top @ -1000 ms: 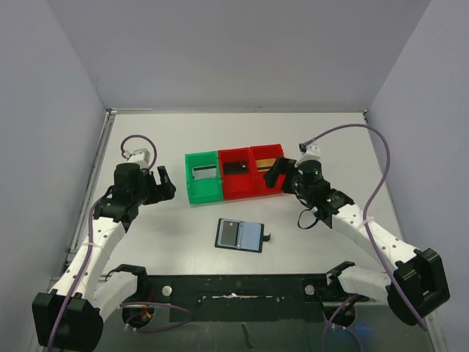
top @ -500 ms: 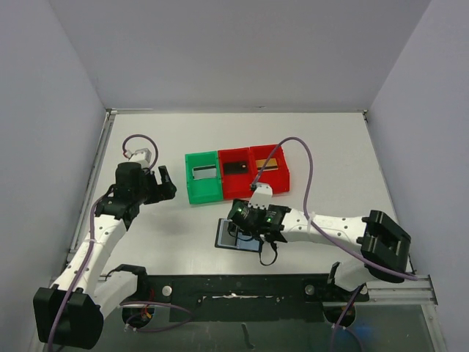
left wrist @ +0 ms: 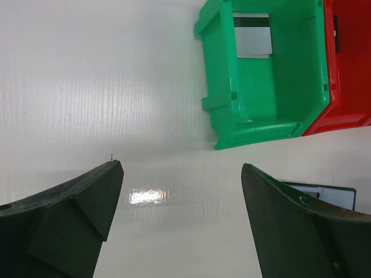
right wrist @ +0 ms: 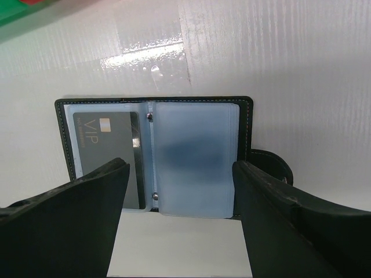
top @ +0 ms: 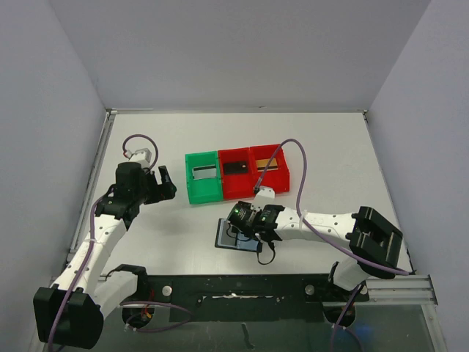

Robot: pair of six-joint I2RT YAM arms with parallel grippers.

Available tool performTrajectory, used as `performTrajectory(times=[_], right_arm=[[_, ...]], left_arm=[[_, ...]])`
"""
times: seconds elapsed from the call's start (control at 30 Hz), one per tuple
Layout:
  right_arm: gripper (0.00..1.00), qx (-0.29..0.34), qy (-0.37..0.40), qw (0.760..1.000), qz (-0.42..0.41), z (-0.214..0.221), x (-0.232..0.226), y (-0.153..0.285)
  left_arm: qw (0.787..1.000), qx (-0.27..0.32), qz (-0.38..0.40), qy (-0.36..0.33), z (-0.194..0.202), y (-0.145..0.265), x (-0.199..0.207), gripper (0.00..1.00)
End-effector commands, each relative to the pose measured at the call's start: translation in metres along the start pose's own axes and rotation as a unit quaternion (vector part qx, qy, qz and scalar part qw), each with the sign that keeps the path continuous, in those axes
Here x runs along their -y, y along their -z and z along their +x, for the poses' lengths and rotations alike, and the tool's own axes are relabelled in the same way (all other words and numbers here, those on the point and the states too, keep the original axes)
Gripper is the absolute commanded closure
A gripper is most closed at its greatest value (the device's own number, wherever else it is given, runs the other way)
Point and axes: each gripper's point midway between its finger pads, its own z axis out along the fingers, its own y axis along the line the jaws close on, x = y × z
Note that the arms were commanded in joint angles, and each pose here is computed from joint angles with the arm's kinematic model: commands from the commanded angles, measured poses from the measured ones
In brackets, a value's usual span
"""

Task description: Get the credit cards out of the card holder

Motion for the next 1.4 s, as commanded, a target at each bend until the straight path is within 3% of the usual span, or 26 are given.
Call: performTrajectory(times=[0.0,0.5,0.93,1.37], right_arm=[[0.27,0.009,-0.018,1.000,-0.005,-0.008,-0.009,-0.006],[0.30,-0.031,-0.005,0.999,0.037,0.013,0.004,-0.030],[0.59,-0.028,0.031,0.997,0.058,0.010,0.004,-0.031],[0.69,0.003,0.044,0.999,0.008,-0.012,-0.014,-0.014]], left_arm=[[0.999,0.033,0.017,-0.008,-0.020,0.001,0.008,0.17],[0.999,0.033,0.016,-0.008,-0.020,0.002,0.007,0.17],[0.999,0.034,0.017,-0.008,-0.021,0.002,0.008,0.17],[0.999,0.033,0.018,-0.008,-0.021,0.002,0.008,0.17]])
